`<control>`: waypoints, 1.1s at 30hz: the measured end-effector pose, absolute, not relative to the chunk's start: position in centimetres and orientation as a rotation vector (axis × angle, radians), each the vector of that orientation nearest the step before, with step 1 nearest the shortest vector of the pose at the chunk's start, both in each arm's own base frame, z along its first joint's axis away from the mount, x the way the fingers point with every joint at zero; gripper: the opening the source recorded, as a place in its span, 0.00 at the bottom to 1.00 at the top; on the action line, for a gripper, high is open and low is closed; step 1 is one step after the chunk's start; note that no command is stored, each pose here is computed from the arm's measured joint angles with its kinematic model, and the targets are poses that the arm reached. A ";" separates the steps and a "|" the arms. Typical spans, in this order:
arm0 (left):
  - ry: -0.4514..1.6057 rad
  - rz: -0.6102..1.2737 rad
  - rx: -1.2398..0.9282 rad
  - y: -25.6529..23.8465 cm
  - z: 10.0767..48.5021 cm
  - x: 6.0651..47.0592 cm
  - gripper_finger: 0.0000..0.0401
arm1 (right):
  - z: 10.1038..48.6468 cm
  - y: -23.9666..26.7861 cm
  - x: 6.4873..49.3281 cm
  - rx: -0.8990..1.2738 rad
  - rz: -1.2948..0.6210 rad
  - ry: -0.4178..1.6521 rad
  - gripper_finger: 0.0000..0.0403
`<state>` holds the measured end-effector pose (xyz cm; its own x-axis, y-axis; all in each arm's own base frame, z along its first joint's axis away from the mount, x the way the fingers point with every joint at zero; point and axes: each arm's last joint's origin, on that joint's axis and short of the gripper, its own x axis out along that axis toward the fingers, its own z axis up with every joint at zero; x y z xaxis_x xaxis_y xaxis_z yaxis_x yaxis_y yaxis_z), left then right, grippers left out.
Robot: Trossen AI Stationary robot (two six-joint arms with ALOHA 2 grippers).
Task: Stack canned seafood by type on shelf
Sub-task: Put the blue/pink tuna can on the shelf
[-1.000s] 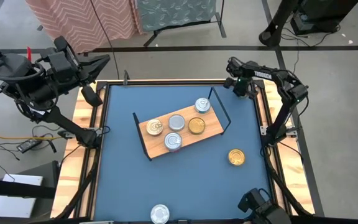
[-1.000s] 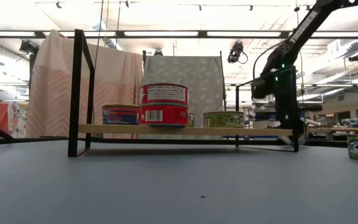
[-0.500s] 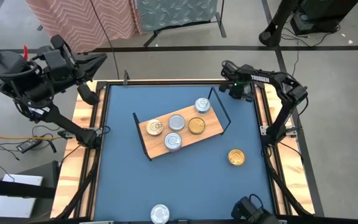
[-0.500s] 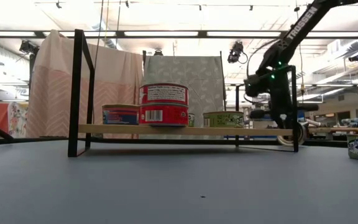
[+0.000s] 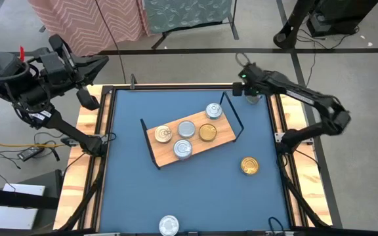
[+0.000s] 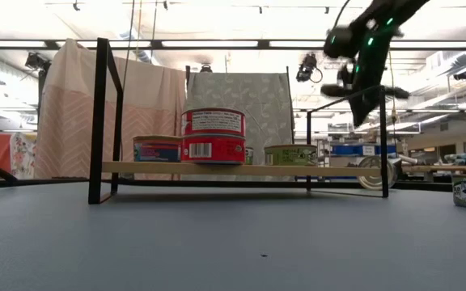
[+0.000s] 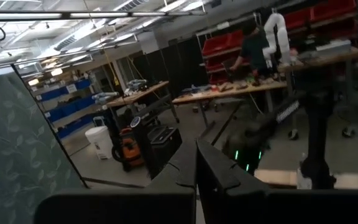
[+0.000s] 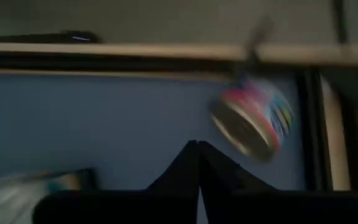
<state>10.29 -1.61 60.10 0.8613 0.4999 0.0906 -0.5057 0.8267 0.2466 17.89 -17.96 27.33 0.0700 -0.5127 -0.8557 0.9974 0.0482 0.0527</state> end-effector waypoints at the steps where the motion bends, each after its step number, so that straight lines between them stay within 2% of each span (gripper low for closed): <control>1: -0.011 0.530 0.277 -1.6 60.0 10.3 0.01 | 28.2 -17.8 17.6 0.764 -1.282 0.762 0.07; 6: 0.022 0.500 0.287 -1.8 59.5 10.7 0.01 | 30.4 -18.1 16.2 0.659 -1.052 0.707 0.22; 13: 0.024 0.499 0.287 -2.1 59.5 11.4 0.01 | 28.3 -21.1 15.7 0.786 -0.886 0.743 0.51; 19: 0.023 0.498 0.263 -2.2 59.4 11.7 0.01 | 26.9 -23.2 15.0 0.844 -0.838 1.089 0.70; 22: 0.020 0.498 0.258 -2.2 59.4 11.7 0.01 | 27.9 -24.1 14.9 0.791 -0.833 1.211 0.74; 27: 0.021 0.498 0.258 -2.3 59.4 11.8 0.01 | 30.1 -25.5 15.3 0.677 -0.841 1.260 0.76; 33: 0.025 0.497 0.261 -2.3 59.4 11.9 0.01 | 28.8 -27.4 14.8 0.724 -0.797 1.366 0.76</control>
